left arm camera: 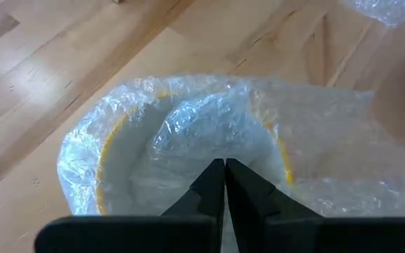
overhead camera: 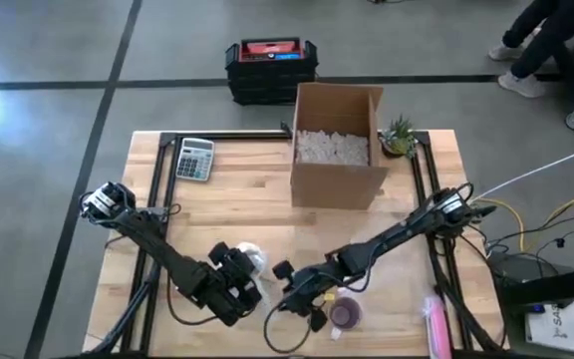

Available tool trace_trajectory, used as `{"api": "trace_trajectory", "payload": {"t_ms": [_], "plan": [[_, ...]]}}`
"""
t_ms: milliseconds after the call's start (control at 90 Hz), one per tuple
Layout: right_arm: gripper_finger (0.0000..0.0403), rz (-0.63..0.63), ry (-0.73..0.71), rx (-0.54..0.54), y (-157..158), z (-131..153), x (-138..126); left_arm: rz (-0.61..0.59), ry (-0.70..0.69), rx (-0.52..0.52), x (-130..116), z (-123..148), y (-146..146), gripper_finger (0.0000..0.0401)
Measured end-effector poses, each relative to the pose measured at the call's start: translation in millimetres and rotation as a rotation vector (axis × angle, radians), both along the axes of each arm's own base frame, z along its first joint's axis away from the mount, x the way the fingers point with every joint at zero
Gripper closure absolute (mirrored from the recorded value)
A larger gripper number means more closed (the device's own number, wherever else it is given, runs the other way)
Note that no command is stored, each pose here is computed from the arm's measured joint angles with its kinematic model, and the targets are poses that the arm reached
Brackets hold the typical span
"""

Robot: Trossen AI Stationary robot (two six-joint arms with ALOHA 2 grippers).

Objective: Wrap mug
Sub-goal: Wrap the orange patterned mug with the left transparent bubble wrap

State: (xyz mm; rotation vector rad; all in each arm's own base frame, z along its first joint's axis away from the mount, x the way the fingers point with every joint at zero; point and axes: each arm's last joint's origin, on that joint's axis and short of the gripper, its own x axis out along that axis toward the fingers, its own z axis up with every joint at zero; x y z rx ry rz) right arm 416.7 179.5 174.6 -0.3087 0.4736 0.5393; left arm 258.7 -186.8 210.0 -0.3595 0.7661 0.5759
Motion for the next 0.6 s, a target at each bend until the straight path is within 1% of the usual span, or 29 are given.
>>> {"api": "trace_trajectory", "payload": {"t_ms": [89, 211, 267, 378, 456, 600], "plan": [[0.0403, -0.099, -0.077, -0.005, -5.8, -7.7, 10.7, -0.003, -0.002, 0.000, 0.2, 0.2, -0.1, 0.0400], [0.0403, -0.240, -0.105, -0.056, -24.9, -14.6, 20.3, -0.005, -0.007, -0.004, 0.8, 0.4, -0.6, 0.0397], [0.0403, -0.298, -0.108, -0.047, -35.7, -14.1, 24.2, -0.005, -0.007, -0.003, 0.8, 0.4, -0.6, 0.0395], [0.0403, -0.327, -0.094, -0.028, -46.4, -15.1, 27.4, -0.008, -0.008, -0.006, 0.9, 1.0, -0.4, 0.0394], [0.0403, -0.309, -0.089, -0.029, -48.5, -15.5, 27.9, -0.015, -0.012, -0.014, 0.5, 3.4, -0.3, 0.0391], [0.0403, -0.301, -0.069, -0.053, -50.1, -24.4, 29.3, -0.039, 0.001, -0.018, -0.7, 5.6, 0.3, 0.0369]]}}
